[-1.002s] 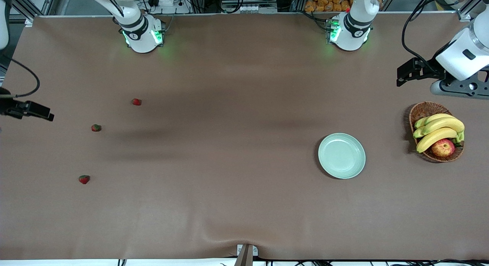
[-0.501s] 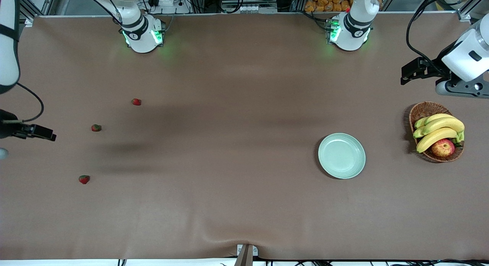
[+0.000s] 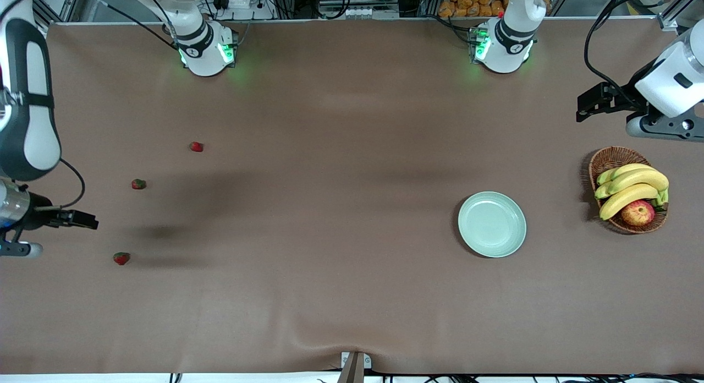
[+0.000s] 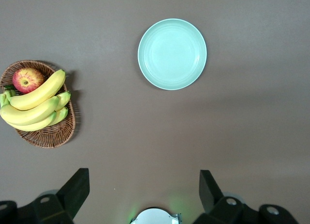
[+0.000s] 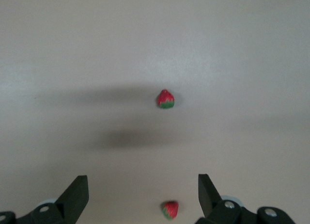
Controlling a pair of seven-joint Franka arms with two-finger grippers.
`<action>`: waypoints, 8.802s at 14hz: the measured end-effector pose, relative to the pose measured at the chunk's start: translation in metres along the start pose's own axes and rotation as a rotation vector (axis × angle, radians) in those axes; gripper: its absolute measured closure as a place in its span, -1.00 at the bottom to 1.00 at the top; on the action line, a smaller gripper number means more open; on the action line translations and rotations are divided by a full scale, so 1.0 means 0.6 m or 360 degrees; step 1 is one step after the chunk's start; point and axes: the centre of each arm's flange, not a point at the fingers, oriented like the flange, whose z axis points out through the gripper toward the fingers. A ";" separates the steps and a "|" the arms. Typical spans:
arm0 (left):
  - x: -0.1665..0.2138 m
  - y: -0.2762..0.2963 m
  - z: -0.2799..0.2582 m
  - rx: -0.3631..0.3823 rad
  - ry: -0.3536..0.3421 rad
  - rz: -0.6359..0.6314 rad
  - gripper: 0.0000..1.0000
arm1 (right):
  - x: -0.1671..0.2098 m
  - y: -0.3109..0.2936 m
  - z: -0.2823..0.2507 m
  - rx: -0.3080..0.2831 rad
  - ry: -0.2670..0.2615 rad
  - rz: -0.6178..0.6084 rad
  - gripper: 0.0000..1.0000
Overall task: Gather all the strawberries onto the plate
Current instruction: 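Move the right gripper toward the scattered red strawberries, then lower the right gripper and grasp the nearest red strawberry, then carry the strawberry with the right gripper toward the table middle, then set the strawberry down with the right gripper while the left gripper approaches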
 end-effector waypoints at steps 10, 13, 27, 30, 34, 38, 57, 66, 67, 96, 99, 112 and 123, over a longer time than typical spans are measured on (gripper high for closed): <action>0.000 0.000 0.001 0.0000 -0.0001 0.0000 -1.00 | 0.032 0.027 0.147 -0.0009 0.0052 0.0009 -1.00; 0.002 0.000 0.003 0.0000 -0.0006 0.0000 -1.00 | 0.040 0.027 0.181 -0.0013 0.0069 0.0008 -1.00; 0.003 0.000 0.003 0.0000 -0.0002 0.0000 -1.00 | 0.055 0.031 0.293 0.0046 0.0119 -0.0003 -0.61; 0.003 0.000 0.003 0.0000 -0.0001 0.0000 -1.00 | 0.057 0.043 0.309 0.0045 0.0114 0.0004 -0.59; 0.003 0.000 0.003 0.0000 -0.0001 0.0000 -1.00 | 0.058 0.048 0.315 0.0046 0.0112 0.0003 -0.28; 0.003 0.000 0.003 0.0000 -0.0001 0.0000 -1.00 | 0.056 0.048 0.325 0.0048 0.0100 0.0000 -0.08; 0.003 0.000 0.003 0.0000 0.0003 0.0000 -1.00 | 0.108 -0.114 0.199 0.0129 -0.0114 0.0242 0.37; 0.007 0.006 0.008 0.0000 -0.0006 0.0011 -1.00 | 0.085 -0.407 0.125 0.0311 -0.0235 0.0705 0.37; 0.007 0.007 0.008 0.0001 -0.0007 0.0012 -1.00 | 0.078 -0.440 0.122 0.0319 -0.0252 0.0746 0.37; 0.012 0.011 0.016 0.0001 -0.0021 0.0019 -1.00 | -0.245 -1.021 0.278 0.0200 -0.0323 0.1210 0.37; 0.018 0.018 0.026 0.0002 -0.0035 0.0032 -1.00 | -0.243 -1.012 0.289 0.0183 -0.0302 0.1209 0.36; 0.154 0.195 0.248 -0.0115 -0.0147 -0.0012 -1.00 | -0.180 -0.958 0.205 0.0175 -0.0250 0.1269 -1.00; 0.182 0.518 0.499 -0.0148 0.0013 -0.0290 -1.00 | -0.052 -0.634 0.019 0.0051 -0.0322 0.0993 -1.00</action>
